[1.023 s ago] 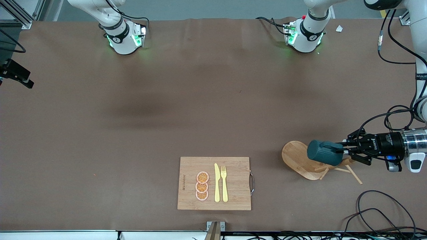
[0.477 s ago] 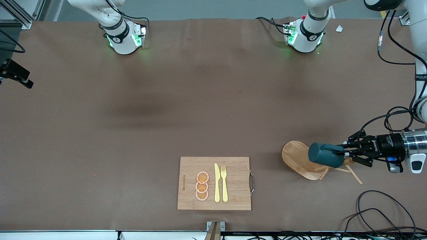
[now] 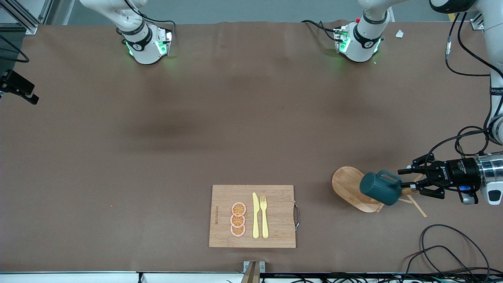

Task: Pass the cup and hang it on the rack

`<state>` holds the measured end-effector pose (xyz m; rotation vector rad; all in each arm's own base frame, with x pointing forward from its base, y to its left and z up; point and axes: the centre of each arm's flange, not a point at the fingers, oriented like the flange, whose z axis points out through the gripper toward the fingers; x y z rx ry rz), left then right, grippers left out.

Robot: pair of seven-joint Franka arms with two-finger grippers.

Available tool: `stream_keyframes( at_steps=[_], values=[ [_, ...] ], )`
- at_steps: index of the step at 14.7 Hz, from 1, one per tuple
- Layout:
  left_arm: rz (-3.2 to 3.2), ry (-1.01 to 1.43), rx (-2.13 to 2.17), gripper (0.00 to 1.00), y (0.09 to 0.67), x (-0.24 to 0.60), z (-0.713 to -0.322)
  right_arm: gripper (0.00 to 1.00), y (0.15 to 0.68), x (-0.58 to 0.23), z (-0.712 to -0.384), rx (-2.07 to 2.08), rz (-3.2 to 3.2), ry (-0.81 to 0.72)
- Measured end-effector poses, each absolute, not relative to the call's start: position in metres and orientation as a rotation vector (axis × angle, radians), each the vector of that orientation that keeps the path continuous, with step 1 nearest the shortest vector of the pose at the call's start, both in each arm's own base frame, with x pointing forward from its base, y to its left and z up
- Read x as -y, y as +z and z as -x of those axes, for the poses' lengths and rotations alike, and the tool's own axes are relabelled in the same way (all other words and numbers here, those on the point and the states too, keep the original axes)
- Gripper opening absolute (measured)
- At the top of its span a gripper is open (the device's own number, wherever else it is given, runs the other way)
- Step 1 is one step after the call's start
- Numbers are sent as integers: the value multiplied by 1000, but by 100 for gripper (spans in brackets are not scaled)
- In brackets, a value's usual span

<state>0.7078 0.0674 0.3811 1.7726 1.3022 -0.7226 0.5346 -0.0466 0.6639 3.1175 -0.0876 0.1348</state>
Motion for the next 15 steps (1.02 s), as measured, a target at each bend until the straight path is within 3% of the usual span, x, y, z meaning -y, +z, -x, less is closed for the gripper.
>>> stream_keyframes(
  at_steps=[4,5,11,15],
  values=[
    [-1857,-659,-1257,96,421,-51,-708,100,661,47,-537,89,-3117,129],
    [-1929,-633,-1243,100,433,-38,-705,100,661,47,-537,90,-3117,129],
    [-2435,-428,-1067,100,507,84,-676,100,661,48,-537,91,-3117,130],
    [-2863,-140,-831,100,546,157,-646,100,661,48,-537,92,-3117,130]
  ],
)
